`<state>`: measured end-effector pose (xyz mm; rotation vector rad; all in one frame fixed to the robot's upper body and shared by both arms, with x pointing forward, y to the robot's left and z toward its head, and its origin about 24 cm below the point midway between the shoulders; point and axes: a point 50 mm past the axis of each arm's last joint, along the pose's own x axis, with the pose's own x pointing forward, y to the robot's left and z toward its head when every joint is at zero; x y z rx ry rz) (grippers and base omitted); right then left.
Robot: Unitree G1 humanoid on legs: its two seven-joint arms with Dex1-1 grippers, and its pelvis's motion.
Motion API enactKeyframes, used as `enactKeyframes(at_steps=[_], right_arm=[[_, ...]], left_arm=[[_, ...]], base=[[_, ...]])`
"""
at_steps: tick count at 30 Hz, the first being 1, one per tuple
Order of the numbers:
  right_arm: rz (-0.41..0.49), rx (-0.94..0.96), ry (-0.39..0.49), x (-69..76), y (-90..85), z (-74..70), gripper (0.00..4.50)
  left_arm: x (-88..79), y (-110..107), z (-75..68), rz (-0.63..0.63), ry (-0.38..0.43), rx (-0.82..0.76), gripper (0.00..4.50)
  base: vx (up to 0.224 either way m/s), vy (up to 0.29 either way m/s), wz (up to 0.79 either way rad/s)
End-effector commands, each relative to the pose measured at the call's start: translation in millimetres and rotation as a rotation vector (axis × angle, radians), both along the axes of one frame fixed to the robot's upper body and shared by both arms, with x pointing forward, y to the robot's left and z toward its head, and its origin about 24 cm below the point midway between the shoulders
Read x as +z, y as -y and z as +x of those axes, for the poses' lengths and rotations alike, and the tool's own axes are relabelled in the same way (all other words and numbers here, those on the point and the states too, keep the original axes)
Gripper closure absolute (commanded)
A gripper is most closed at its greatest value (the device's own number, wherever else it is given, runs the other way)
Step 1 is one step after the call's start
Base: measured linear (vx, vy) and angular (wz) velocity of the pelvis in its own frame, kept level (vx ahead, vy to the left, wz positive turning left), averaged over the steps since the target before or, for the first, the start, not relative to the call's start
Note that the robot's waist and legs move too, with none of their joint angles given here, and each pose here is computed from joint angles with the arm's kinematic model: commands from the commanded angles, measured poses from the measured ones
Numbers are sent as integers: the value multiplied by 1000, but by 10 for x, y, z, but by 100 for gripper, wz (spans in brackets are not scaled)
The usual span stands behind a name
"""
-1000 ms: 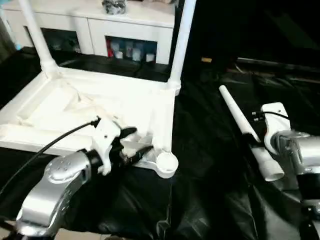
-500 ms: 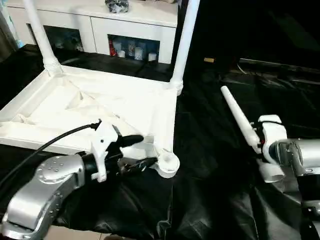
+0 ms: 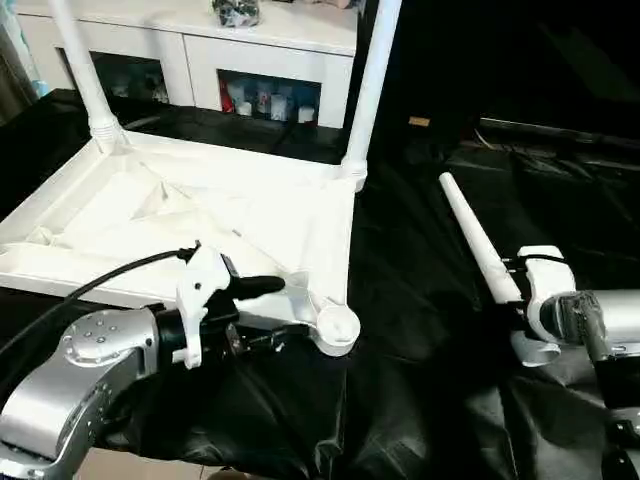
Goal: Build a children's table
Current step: Pick table leg
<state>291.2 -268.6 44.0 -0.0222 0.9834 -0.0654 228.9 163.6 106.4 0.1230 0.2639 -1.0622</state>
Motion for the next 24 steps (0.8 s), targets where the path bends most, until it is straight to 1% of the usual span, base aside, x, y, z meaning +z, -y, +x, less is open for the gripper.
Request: enactKeyframes(at_steps=[1, 3, 5, 6, 7, 8, 9, 11, 12, 13, 14, 16, 17, 18, 19, 20, 21, 22, 23, 24], right_arm=[[30, -59, 10, -33, 64, -38, 236], [41, -78, 31, -14, 85, -34, 248], [71, -104, 83, 33, 115, -23, 255], [97, -117, 119, 55, 118, -9, 258], [129, -137, 171, 83, 119, 14, 260], [164, -157, 245, 120, 115, 49, 260], [181, -168, 288, 142, 114, 68, 261], [199, -179, 333, 165, 113, 86, 261], [227, -183, 378, 189, 108, 103, 262], [257, -188, 401, 206, 101, 114, 262], [335, -179, 503, 276, 59, 155, 262], [410, -143, 636, 378, -5, 188, 262], [435, -129, 683, 416, -30, 194, 262], [505, -73, 761, 490, -105, 190, 262], [520, -63, 774, 502, -121, 188, 262], [593, -8, 840, 566, -199, 169, 262], [641, 38, 881, 607, -260, 148, 262], [703, 137, 927, 679, -385, 101, 262], [715, 157, 934, 694, -412, 90, 262], [794, 258, 964, 769, -542, 30, 262]], left_arm=[[30, -8, 23, 8, 32, 16, 46], [33, -7, 31, -4, 38, 28, 46], [60, 2, 74, -22, 60, 56, 46], [75, 0, 103, -30, 69, 76, 46], [100, -7, 140, -46, 81, 101, 46], [125, -22, 186, -63, 90, 136, 46], [136, -30, 210, -71, 93, 157, 46], [145, -38, 235, -79, 96, 178, 46], [163, -35, 265, -90, 109, 188, 46], [184, -27, 294, -101, 120, 196, 46], [234, -21, 378, -117, 133, 231, 46], [283, -11, 457, -140, 142, 265, 46], [300, -6, 488, -151, 141, 281, 46], [350, 28, 554, -187, 155, 302, 46], [361, 38, 566, -198, 154, 304, 46], [421, 96, 627, -254, 149, 314, 29], [472, 152, 667, -301, 142, 313, 18], [571, 273, 711, -406, 117, 291, 11], [591, 300, 714, -428, 110, 282, 11], [659, 425, 705, -495, 96, 219, 11]], base=[[0, 0, 0], [0, 0, 0], [0, 0, 0], [0, 0, 0], [0, 0, 0], [0, 0, 0], [0, 0, 0], [0, 0, 0], [0, 0, 0], [0, 0, 0], [0, 0, 0], [0, 0, 0], [0, 0, 0], [0, 0, 0], [0, 0, 0], [0, 0, 0], [0, 0, 0], [0, 0, 0], [0, 0, 0], [0, 0, 0]])
